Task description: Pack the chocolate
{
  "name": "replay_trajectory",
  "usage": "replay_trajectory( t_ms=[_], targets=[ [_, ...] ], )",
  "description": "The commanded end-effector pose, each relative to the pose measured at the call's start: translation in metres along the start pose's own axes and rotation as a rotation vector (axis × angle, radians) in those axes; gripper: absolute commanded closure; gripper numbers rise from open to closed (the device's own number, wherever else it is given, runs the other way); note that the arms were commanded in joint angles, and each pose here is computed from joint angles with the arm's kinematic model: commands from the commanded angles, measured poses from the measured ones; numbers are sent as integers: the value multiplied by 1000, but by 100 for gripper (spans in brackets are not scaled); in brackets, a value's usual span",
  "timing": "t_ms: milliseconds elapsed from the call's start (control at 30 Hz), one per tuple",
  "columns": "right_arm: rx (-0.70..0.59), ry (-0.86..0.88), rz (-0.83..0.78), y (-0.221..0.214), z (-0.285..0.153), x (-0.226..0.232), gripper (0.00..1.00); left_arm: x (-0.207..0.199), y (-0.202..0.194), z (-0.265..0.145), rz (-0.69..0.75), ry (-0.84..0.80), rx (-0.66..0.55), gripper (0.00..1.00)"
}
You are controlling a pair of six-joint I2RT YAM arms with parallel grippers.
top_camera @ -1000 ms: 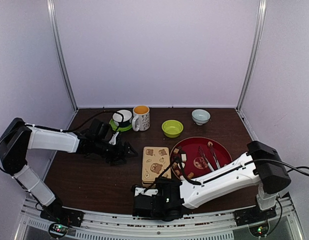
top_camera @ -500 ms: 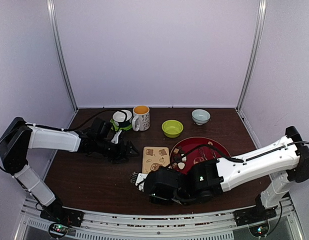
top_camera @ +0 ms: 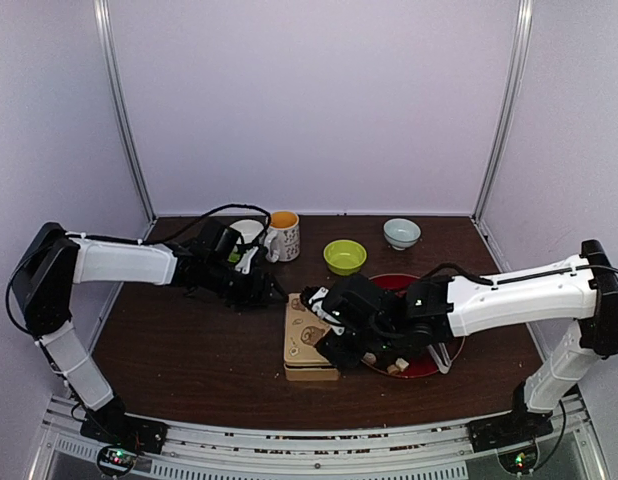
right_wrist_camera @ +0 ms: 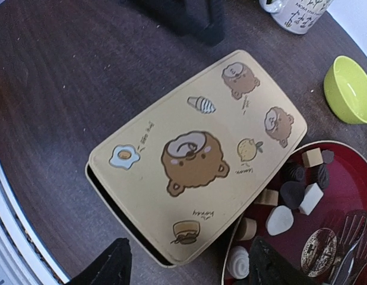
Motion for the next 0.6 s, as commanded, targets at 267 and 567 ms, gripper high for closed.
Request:
replay_trajectory(
  t_ms=[267,567],
  targets=[
    [29,74,-8,-51,-2,27,17,-35,59,21,292,15,-51,37],
    [25,62,125,-62,12,29,17,-45,73,50,432,-88,26,43]
  ],
)
Point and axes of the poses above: each gripper's point midway between its finger pads, its own z axis out along the fingers, its own x axis along the line the jaws close on, y = z × x, the point moved 6 cm from there along -z, back along the fingers, and after that the axes turned 11 degrees about -z, right-handed, at the moved point
